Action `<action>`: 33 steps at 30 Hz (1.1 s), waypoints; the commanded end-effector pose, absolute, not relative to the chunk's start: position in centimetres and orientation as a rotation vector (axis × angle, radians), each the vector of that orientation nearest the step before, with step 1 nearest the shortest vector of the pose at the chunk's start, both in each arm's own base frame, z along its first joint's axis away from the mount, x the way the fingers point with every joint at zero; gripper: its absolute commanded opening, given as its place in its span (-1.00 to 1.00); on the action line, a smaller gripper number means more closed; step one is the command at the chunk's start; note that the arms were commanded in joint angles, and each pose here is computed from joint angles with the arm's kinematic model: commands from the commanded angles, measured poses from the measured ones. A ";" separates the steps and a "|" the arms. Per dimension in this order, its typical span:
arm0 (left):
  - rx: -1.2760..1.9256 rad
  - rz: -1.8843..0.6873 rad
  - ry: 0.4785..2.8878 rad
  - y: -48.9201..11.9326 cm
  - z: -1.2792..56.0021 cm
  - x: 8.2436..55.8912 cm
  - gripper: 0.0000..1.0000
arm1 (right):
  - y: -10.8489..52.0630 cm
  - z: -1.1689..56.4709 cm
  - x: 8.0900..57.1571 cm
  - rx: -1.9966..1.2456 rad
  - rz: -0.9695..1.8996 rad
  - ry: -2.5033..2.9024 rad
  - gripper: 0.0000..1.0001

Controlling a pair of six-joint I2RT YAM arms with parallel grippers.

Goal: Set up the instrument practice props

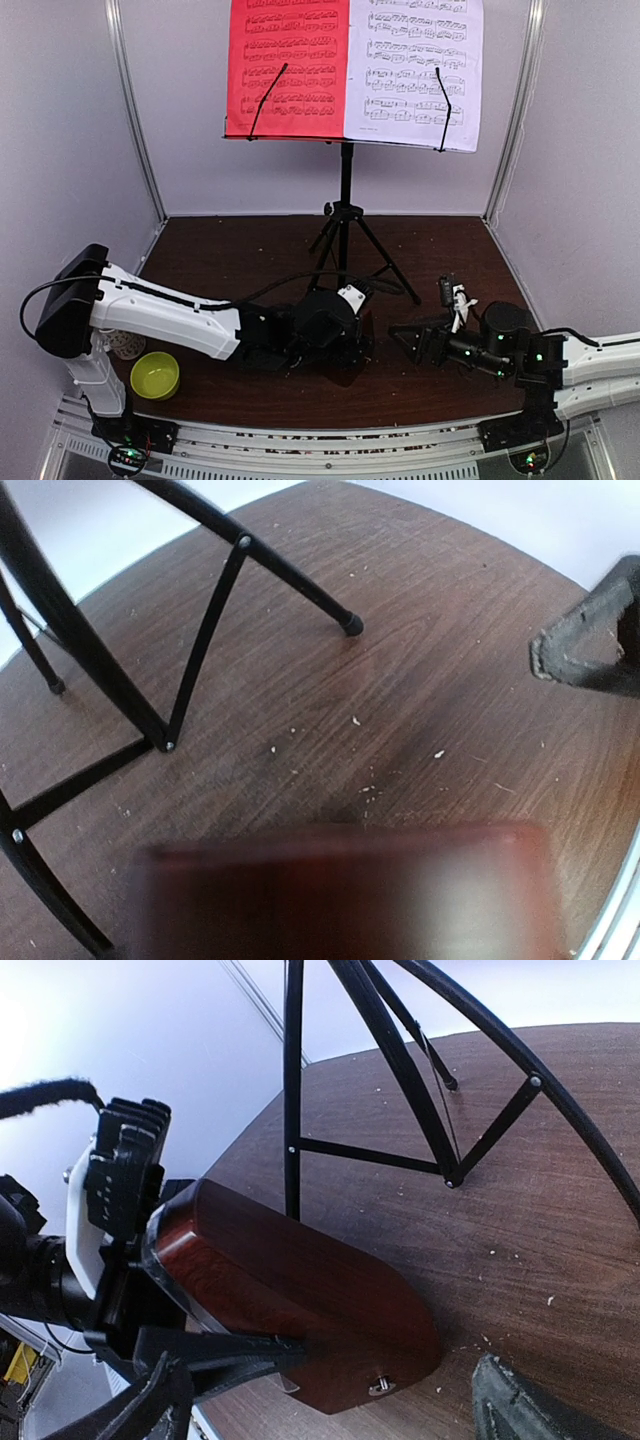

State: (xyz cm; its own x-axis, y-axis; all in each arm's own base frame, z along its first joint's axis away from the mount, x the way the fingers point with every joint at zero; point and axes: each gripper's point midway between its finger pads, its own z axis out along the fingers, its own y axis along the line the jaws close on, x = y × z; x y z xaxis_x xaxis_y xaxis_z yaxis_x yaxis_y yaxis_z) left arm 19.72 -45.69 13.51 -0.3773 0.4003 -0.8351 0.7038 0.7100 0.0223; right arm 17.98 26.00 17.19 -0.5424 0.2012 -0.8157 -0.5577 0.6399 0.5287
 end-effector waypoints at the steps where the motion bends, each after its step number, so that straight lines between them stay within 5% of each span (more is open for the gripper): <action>1: 0.757 -0.576 1.929 -46.3 17.2 19.7 0.84 | 27.0 20.4 18.7 -0.265 1.041 1.848 0.94; 13: 0.633 -0.683 1.848 -41.7 20.0 18.9 0.95 | 29.5 22.7 20.1 -0.256 1.071 1.849 0.93; 24: 0.652 -0.732 1.752 -41.8 21.3 18.5 0.56 | 32.6 23.5 20.9 -0.207 1.274 1.846 0.87; 33: 0.655 -0.702 1.743 -42.7 21.7 19.0 0.42 | 33.2 22.3 22.3 -0.145 1.262 1.886 0.46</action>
